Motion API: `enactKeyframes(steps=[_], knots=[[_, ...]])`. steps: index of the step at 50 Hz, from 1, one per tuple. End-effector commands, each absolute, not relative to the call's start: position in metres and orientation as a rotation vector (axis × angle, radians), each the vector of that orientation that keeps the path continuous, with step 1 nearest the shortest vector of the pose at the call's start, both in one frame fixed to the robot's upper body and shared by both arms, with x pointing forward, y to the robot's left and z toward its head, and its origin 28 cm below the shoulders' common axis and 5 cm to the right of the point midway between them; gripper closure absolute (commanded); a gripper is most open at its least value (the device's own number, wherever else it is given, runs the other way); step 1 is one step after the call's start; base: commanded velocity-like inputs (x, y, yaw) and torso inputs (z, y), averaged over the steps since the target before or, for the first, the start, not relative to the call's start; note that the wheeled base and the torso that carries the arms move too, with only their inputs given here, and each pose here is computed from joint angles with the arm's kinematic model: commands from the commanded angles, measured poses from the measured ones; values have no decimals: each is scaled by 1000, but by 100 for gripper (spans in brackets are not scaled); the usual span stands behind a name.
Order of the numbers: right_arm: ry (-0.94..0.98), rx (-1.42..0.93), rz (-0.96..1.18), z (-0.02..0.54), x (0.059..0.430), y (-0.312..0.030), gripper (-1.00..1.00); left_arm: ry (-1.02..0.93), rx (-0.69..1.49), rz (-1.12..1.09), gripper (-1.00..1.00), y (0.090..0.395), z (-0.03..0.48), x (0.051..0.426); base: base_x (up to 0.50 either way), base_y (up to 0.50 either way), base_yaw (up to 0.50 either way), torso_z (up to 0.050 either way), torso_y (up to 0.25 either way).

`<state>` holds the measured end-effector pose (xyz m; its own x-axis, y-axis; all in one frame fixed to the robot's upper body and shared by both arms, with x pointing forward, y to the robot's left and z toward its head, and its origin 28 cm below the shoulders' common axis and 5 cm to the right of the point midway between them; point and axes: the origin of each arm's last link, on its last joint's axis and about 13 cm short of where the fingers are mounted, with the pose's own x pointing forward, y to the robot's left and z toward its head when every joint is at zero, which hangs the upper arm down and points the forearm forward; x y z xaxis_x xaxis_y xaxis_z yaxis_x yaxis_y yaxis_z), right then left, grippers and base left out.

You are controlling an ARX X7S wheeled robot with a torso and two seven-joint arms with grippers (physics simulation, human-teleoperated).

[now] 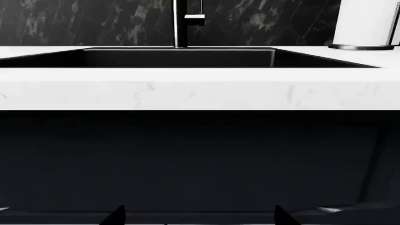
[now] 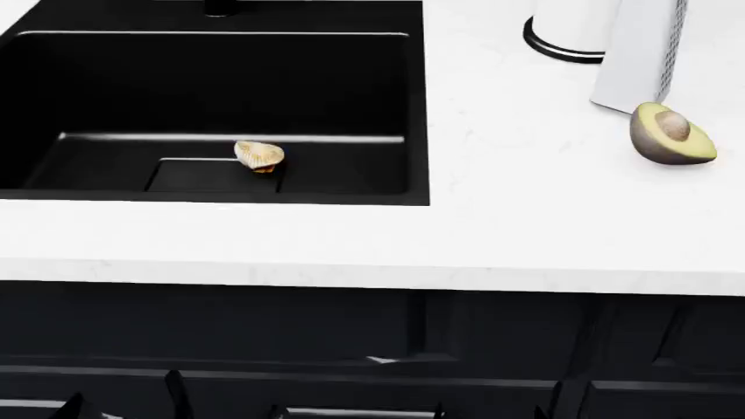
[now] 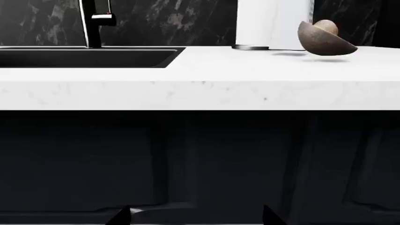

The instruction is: Turn on the sink faucet.

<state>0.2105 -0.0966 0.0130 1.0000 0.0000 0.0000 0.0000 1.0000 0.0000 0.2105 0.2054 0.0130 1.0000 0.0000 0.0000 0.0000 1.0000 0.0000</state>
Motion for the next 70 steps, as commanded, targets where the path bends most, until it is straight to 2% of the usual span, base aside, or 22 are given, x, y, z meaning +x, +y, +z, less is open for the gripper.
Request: enactKeyframes(steps=[1, 18, 49, 58, 70], knots=[[-2, 2, 2, 13, 211, -96, -100, 2, -2, 4, -100, 206, 13, 210, 0, 0, 0, 0, 0], [-17, 4, 24, 15, 211, -95, -100, 2, -4, 24, -100, 210, 13, 208, 0, 4, 0, 0, 0], [-18, -24, 6, 16, 210, -96, -100, 19, -3, 14, -100, 209, 13, 207, 0, 485, 0, 0, 0], [-22, -25, 3, 16, 210, -96, -100, 43, 18, 18, -100, 206, 11, 209, 0, 0, 0, 0, 0], [-21, -26, 3, 16, 210, -96, -100, -23, -18, -12, -100, 206, 15, 207, 0, 0, 0, 1, 0]])
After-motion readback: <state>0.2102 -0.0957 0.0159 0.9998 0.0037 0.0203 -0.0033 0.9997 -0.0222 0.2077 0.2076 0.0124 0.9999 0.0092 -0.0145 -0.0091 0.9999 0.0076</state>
